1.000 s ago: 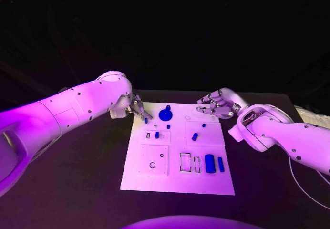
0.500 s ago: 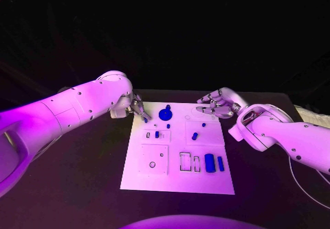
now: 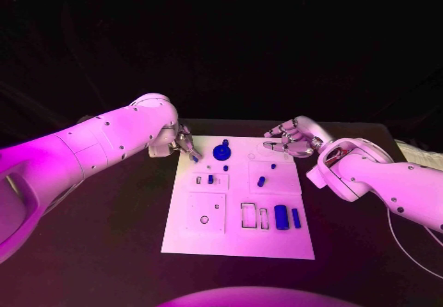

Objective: Assemble the parts on the task board

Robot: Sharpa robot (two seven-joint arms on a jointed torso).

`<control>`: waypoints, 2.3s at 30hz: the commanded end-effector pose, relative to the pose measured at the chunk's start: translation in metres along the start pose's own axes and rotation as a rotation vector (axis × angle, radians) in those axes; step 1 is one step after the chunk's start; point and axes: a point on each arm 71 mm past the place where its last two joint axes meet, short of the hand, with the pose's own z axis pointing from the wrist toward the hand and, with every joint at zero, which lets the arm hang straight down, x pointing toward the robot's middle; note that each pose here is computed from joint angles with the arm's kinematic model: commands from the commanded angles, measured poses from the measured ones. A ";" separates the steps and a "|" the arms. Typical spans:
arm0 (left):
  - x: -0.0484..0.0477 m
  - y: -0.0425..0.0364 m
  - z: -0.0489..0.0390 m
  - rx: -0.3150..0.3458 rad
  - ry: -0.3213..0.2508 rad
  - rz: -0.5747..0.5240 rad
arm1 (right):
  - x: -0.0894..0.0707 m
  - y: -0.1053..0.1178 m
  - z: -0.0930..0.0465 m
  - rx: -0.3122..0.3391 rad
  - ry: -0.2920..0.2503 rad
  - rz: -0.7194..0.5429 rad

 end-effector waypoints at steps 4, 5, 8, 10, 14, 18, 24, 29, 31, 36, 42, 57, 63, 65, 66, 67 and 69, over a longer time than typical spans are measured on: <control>0.0024 -0.0030 0.0006 0.029 0.005 -0.005 | 0.002 0.001 0.000 -0.010 0.016 -0.001; 0.0021 -0.0032 0.0003 0.037 0.001 -0.011 | 0.002 0.001 0.000 -0.010 0.016 -0.001; 0.0017 -0.0033 -0.0008 0.062 -0.009 -0.033 | 0.002 0.001 0.000 -0.009 0.018 0.000; 0.0016 -0.0032 -0.0021 0.081 -0.016 -0.049 | 0.002 0.001 0.000 -0.009 0.020 0.000; 0.0023 -0.0028 -0.0064 0.122 -0.030 -0.082 | 0.002 0.000 0.000 -0.008 0.022 0.001; 0.0045 -0.0014 -0.0125 0.156 -0.043 -0.105 | 0.002 0.000 -0.001 -0.007 0.023 0.002; 0.0113 0.0022 -0.0248 0.200 -0.063 -0.124 | 0.001 -0.001 -0.001 -0.005 0.025 0.002; 0.0242 0.0078 -0.0323 0.216 -0.078 -0.115 | 0.001 -0.002 -0.002 -0.003 0.025 0.002; 0.0302 0.0100 -0.0341 0.218 -0.092 -0.100 | 0.001 -0.002 -0.002 -0.002 0.025 0.002; 0.0448 0.0136 -0.0353 0.222 -0.113 -0.074 | 0.001 -0.002 -0.002 -0.002 0.024 0.001; 0.0612 0.0149 -0.0329 0.221 -0.122 -0.048 | 0.001 -0.003 -0.002 -0.002 0.025 0.002; 0.0767 0.0177 -0.0289 0.181 -0.058 0.008 | 0.003 -0.004 -0.003 0.000 0.028 0.004; 0.0786 0.0181 -0.0282 0.166 -0.040 0.024 | 0.004 -0.004 -0.003 0.000 0.030 0.004; 0.0792 0.0187 -0.0282 0.162 -0.032 0.030 | 0.004 -0.004 -0.003 0.000 0.030 0.004; 0.0795 0.0190 -0.0282 0.161 -0.028 0.033 | 0.004 -0.004 -0.003 0.000 0.030 0.004; 0.0797 0.0193 -0.0282 0.160 -0.025 0.035 | 0.004 -0.004 -0.003 0.001 0.030 0.004; 0.0802 0.0197 -0.0282 0.159 -0.017 0.040 | 0.004 -0.004 -0.003 0.001 0.031 0.004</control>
